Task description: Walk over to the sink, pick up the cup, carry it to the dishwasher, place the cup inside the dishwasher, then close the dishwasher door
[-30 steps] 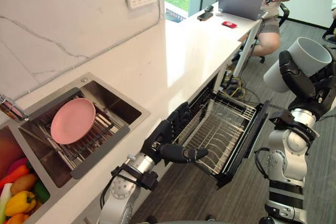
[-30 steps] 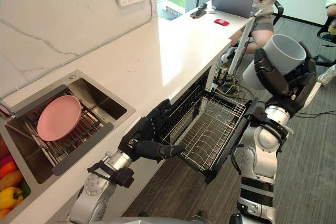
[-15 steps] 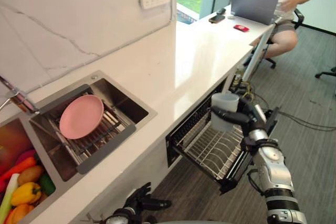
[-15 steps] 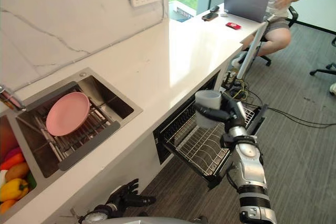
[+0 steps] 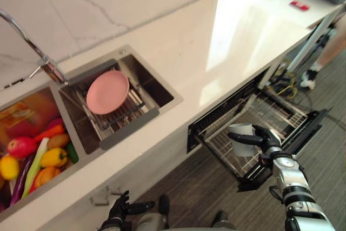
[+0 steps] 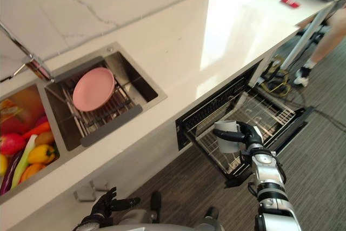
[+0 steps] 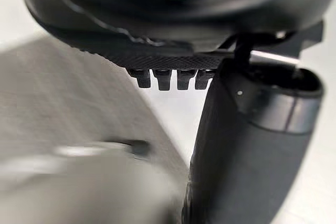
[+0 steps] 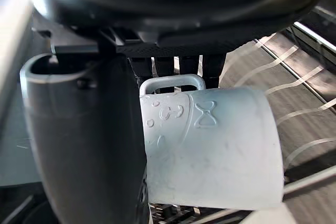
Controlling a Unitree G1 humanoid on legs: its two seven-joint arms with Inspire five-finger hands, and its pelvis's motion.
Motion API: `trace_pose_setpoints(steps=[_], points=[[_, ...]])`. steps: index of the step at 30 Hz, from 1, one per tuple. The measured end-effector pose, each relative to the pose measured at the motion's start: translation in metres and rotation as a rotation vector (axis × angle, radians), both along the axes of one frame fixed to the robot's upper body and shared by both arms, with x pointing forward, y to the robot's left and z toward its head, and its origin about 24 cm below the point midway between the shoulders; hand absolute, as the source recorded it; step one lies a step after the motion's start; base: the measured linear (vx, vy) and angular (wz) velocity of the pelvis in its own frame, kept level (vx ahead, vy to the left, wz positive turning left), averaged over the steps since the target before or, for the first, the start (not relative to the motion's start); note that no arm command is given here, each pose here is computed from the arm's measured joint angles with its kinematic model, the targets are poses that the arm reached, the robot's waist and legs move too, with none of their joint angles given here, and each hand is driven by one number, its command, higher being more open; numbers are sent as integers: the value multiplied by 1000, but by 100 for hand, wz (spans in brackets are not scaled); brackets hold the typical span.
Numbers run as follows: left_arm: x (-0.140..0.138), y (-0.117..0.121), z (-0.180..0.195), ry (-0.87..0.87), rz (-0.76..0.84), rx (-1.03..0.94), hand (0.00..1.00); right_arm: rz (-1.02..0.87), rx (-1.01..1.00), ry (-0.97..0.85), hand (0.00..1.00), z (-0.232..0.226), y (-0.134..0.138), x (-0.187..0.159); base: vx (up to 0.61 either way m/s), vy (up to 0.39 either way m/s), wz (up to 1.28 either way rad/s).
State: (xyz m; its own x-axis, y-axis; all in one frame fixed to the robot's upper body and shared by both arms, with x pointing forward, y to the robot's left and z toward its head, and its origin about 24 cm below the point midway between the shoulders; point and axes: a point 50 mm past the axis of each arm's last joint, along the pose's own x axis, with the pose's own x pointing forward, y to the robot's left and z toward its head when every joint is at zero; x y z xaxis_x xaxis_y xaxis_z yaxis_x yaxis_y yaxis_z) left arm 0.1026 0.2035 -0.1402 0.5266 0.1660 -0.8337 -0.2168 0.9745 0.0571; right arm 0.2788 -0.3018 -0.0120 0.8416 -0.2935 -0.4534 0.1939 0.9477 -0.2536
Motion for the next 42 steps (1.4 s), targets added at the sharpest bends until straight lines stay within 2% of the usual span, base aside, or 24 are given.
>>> trace_pose_setpoints(steps=[4,8,9,12,22,28,30,33,35,42], points=[[14,-4,4,-60,-16,-45,100,-12,-76,-91,0,28,-4,25,-61,5,23],[30,-12,9,-116,-73,-114,100,-16,-221,-129,0,62,-22,41,-69,14,20],[31,-12,9,-120,-81,-119,100,-16,-235,-121,100,62,-24,41,-74,-5,24],[37,-12,12,-134,-125,-114,100,2,-299,-63,100,57,-27,39,-49,-15,13],[40,-9,13,-130,-149,-106,100,124,-495,-111,100,68,-13,49,-41,-49,-3],[38,-9,11,-106,-152,-103,100,31,-509,-189,100,57,-7,33,1,-75,-5],[36,-6,10,-92,-150,-88,100,-12,-435,-244,100,53,1,25,13,-68,-16],[27,4,7,-43,-105,-51,100,-70,-222,-374,100,52,25,16,2,-95,-43],[11,11,1,20,-65,-25,100,-117,-64,-430,100,45,36,-3,36,-90,-53],[-24,11,-16,163,102,-27,100,-149,294,-647,100,53,51,-38,22,-76,-48]])
